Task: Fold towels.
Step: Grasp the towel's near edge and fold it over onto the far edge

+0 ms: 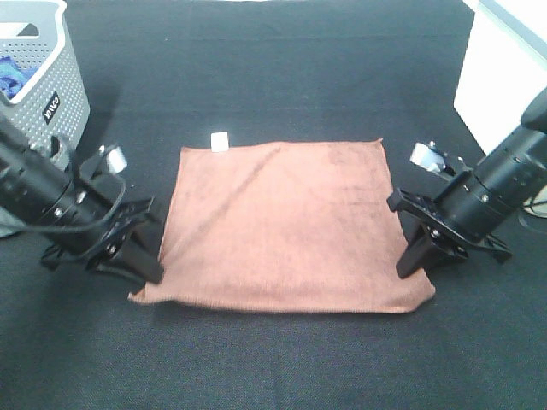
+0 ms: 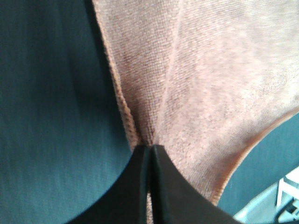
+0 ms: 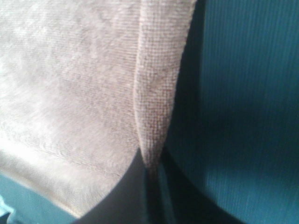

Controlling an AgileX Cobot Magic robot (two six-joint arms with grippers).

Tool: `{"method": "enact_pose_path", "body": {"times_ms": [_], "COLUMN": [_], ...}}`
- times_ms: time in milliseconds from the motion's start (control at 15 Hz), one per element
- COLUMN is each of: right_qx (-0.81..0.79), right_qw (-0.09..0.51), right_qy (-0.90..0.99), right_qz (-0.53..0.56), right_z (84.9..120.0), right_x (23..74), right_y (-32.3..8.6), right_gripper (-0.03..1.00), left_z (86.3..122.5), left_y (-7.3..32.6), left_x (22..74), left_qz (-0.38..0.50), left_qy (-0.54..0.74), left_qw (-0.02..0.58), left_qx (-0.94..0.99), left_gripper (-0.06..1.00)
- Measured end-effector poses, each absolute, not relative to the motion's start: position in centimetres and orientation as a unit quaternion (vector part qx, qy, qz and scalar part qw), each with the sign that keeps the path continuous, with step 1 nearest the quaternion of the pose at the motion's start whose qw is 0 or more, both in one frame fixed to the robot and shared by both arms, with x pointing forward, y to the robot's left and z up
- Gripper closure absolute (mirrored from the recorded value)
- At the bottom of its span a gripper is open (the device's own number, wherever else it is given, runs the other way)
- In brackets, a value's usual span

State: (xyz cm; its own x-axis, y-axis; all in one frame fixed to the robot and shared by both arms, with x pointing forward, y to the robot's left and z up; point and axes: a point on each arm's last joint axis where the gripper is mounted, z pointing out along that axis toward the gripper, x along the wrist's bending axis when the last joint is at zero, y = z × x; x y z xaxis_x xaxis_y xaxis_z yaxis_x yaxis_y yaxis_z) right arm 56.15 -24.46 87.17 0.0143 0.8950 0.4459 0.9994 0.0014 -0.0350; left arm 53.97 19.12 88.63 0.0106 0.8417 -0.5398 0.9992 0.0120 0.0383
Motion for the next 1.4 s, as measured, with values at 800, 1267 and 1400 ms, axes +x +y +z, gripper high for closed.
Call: {"method": "enact_pose_path", "body": {"times_ms": [800,1267,1400], "right_qx": [-0.664,-0.683,-0.683], "right_qw": [0.054,0.031,0.031], "right_qy": [-0.679,-0.665,-0.666], "right_qz": [-0.307,-0.301,-0.299], "right_z": [91.6,89.1,88.9], "right_x": [67.6,72.6,72.6], "right_y": [-23.7,-24.0,-24.0], "right_gripper": [0.97,0.79,0.64], "left_z": [93.6,90.7,90.5], "left_y": [18.3,17.6,17.6], "left_x": [62.9,68.6,68.7], "left_qz": [-0.027,0.007,0.006], "left_qy": [0.667,0.668,0.669], "left_qw": [0.363,0.377,0.375], "left_qx": [0.650,0.642,0.642], "left_gripper": [0.94,0.87,0.77]}}
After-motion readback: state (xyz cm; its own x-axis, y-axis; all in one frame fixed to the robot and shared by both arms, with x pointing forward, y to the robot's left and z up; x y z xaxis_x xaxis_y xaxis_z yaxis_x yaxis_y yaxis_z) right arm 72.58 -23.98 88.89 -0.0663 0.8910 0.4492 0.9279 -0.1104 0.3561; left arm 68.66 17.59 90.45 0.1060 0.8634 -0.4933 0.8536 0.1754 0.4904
